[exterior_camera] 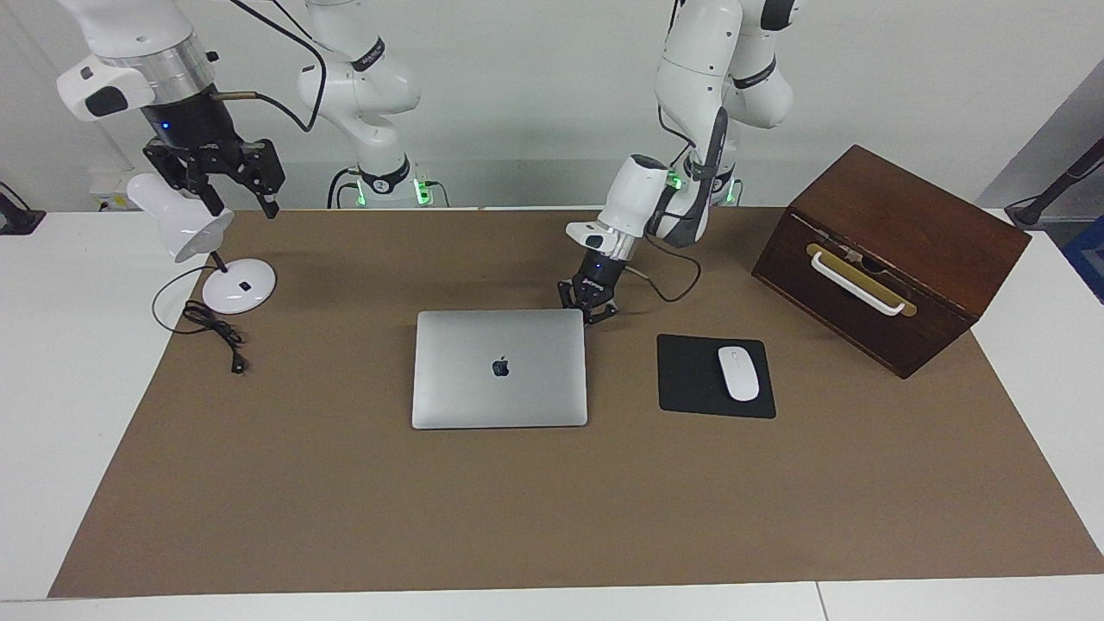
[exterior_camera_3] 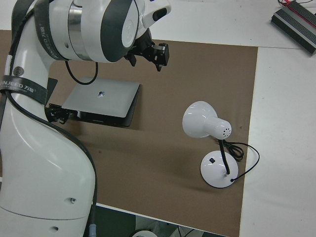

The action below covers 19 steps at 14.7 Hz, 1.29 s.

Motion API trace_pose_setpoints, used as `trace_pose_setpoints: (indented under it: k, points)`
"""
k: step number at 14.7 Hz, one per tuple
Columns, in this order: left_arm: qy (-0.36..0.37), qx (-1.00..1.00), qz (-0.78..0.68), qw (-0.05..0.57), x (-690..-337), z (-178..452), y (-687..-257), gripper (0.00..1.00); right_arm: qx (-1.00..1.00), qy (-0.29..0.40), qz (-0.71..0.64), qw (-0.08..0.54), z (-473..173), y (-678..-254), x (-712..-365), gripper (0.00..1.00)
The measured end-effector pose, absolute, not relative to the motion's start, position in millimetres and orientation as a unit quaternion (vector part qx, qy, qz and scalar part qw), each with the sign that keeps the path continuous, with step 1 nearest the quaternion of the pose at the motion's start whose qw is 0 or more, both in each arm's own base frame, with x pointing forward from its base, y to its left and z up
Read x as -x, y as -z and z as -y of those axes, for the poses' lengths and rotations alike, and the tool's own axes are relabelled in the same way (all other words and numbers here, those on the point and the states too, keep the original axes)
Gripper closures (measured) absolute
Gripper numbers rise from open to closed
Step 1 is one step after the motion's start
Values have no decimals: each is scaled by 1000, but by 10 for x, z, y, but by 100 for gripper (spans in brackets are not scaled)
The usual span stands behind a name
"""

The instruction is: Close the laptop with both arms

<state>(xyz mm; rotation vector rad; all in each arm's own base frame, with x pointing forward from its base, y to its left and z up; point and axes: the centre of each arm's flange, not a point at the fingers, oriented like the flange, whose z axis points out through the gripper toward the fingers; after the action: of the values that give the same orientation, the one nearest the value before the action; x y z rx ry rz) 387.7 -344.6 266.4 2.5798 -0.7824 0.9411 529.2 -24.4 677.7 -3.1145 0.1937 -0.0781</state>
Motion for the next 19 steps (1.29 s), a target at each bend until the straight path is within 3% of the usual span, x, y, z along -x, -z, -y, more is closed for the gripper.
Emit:
trace_pose_setpoints:
  k: [1,10,19]
  points:
    - [-326,-895,267,144,-3878,3447,-2666,99,998,18,-61,10,307,-6782,-5254,0]
    - [-301,-907,259,141,-3913,3489,-2727,99,997,2,-73,10,499,-6746,-5157,0]
    - [-256,-921,265,128,-3885,3492,-3079,99,997,4,-72,11,493,-6703,-5155,0]
